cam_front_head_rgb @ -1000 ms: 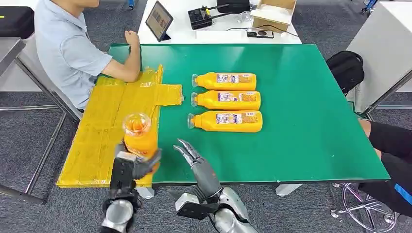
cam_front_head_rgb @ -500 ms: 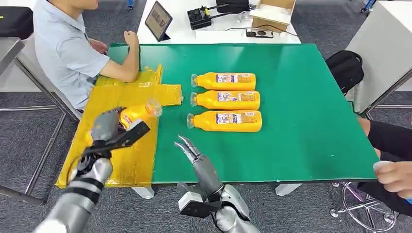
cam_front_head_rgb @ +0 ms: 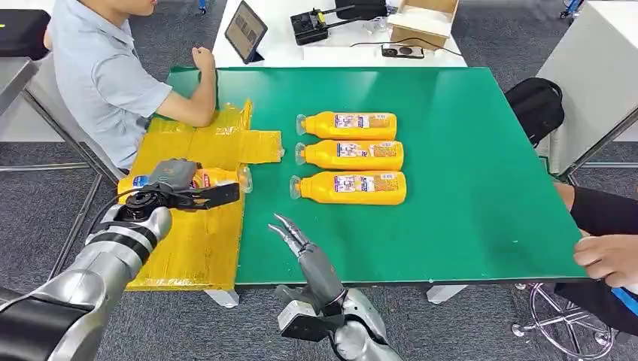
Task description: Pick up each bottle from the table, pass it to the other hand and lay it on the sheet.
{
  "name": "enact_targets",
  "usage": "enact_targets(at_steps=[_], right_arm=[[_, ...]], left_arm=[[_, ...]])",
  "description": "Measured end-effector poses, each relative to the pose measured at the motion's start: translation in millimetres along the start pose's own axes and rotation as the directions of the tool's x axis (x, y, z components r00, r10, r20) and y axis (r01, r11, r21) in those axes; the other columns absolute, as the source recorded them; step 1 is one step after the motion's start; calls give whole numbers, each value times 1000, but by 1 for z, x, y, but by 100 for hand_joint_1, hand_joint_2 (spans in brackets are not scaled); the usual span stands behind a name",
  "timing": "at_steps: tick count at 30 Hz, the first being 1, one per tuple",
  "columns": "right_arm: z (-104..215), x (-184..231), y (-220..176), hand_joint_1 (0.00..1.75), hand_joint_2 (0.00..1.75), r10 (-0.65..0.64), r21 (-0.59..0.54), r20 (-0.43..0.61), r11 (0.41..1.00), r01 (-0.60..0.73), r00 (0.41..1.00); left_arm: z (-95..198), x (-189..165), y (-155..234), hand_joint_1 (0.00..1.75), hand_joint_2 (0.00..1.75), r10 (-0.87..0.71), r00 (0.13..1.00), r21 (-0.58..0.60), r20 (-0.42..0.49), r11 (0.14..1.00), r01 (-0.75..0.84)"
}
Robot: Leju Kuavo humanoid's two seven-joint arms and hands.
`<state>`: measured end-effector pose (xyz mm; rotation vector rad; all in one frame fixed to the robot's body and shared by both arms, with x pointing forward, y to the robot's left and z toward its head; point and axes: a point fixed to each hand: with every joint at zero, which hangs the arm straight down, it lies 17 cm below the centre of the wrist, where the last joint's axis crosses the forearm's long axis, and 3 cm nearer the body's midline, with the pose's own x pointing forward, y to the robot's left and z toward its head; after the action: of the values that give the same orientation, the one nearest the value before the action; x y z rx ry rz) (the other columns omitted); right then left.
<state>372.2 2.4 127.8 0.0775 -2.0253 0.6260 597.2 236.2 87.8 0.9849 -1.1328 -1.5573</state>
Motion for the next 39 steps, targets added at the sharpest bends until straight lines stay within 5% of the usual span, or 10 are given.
enact_targets(at_steps=[5, 7, 29, 35, 39], right_arm=[[2, -2, 1, 0, 0, -11, 1, 0, 1000, 11, 1000], [3, -1, 2, 0, 0, -19, 3, 3, 1000, 19, 1000], [-1, -13, 4, 0, 0, -32, 15, 2, 999, 31, 1000], [-3, -16, 2, 0, 0, -27, 9, -4, 1000, 27, 1000], [-2, -18, 3, 0, 0, -27, 4, -9, 1000, 27, 1000]], left_arm=[[1, 8, -13, 26, 175, -32, 997, -74, 63, 997, 37], [2, 11, -19, 3, 175, -37, 995, -112, 95, 993, 47], [20, 18, -60, 0, 175, 175, 978, -337, 117, 933, -127], [20, 26, -51, 0, 175, 275, 951, -311, 146, 925, -219], [20, 51, -24, 0, 175, 465, 845, -239, 265, 881, -409]])
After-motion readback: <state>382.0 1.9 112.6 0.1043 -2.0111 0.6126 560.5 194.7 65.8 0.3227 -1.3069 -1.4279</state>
